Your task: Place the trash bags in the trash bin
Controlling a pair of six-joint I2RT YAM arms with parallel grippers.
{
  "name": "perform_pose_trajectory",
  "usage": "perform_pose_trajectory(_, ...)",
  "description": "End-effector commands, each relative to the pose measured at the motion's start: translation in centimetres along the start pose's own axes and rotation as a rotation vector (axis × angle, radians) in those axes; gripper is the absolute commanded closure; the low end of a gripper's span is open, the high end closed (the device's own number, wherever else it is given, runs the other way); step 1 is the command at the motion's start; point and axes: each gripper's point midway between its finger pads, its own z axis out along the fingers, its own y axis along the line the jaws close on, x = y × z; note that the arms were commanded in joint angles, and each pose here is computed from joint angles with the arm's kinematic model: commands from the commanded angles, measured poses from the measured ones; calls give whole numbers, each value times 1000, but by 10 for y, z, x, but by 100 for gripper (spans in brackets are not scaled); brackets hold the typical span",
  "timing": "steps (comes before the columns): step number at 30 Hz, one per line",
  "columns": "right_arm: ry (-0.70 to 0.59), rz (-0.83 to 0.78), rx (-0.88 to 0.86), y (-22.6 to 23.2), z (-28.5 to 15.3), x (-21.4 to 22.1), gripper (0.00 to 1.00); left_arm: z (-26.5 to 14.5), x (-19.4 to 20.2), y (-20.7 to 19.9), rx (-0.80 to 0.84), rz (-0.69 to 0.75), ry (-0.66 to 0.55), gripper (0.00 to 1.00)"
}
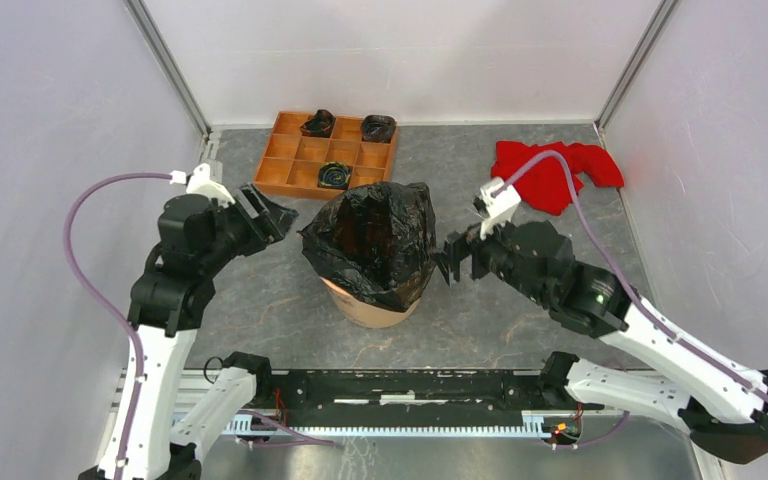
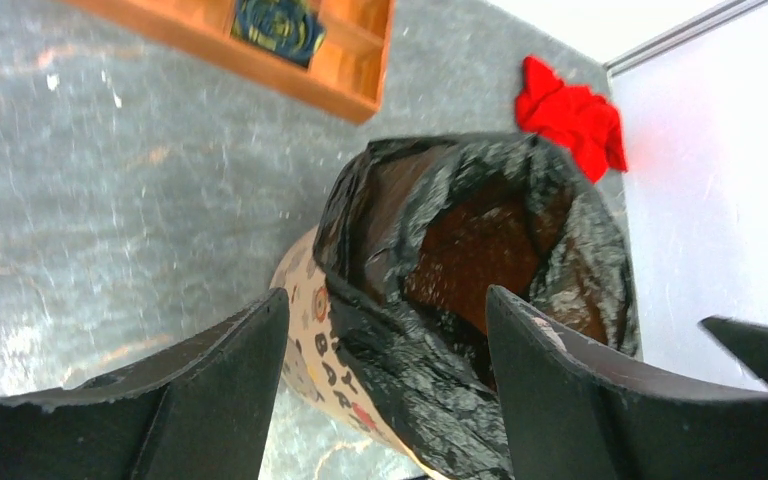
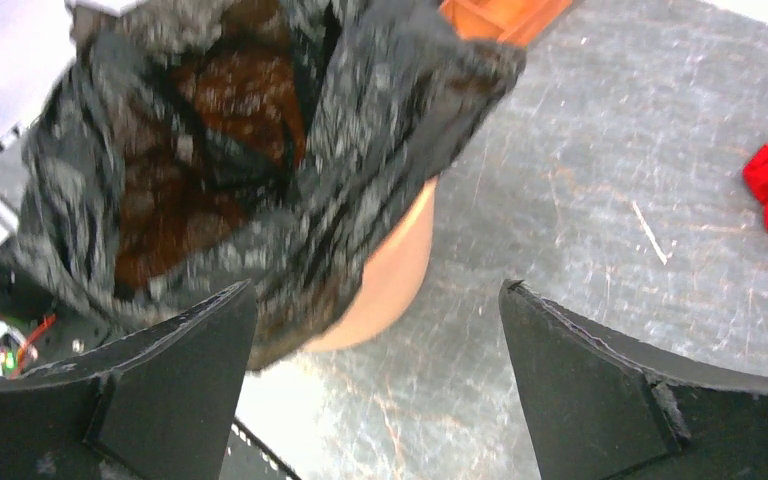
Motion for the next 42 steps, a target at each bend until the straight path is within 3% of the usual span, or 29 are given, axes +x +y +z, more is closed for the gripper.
perform_pose_trajectory(1, -91, 26, 37, -3, 26, -59, 2, 15, 30, 8, -35, -118, 125, 21)
perform_pose_trajectory(8, -81, 30, -11, -18, 54, -62, 20, 38, 57, 5, 9, -182, 247, 27)
perform_pose_trajectory(14, -59, 29, -40, -21, 68, -48, 40, 41, 56, -8, 90, -200, 245, 50)
perform_pose_trajectory(17, -68, 57, -43, -21, 69, -42, 40, 37, 63, -6, 97, -226, 239, 63)
perform_pose_trajectory(20, -65, 53, -74, -17, 73, -38, 32, 34, 67, -9, 132, -215, 243, 74)
perform_pose_trajectory(24, -40, 58, -100, -11, 78, -36, 32, 29, 73, -3, 98, -201, 275, 92)
perform_pose_trajectory(29, -23, 72, -86, -15, 79, -22, 52, 14, 79, -16, 203, -184, 278, 97)
perform_pose_trajectory(36, -50, 68, -83, -16, 72, -23, 97, -4, 77, -27, 297, -153, 221, 98)
perform_pose_trajectory(42, -45, 50, 20, -34, 66, -28, 100, -9, 74, -22, 260, -147, 200, 97)
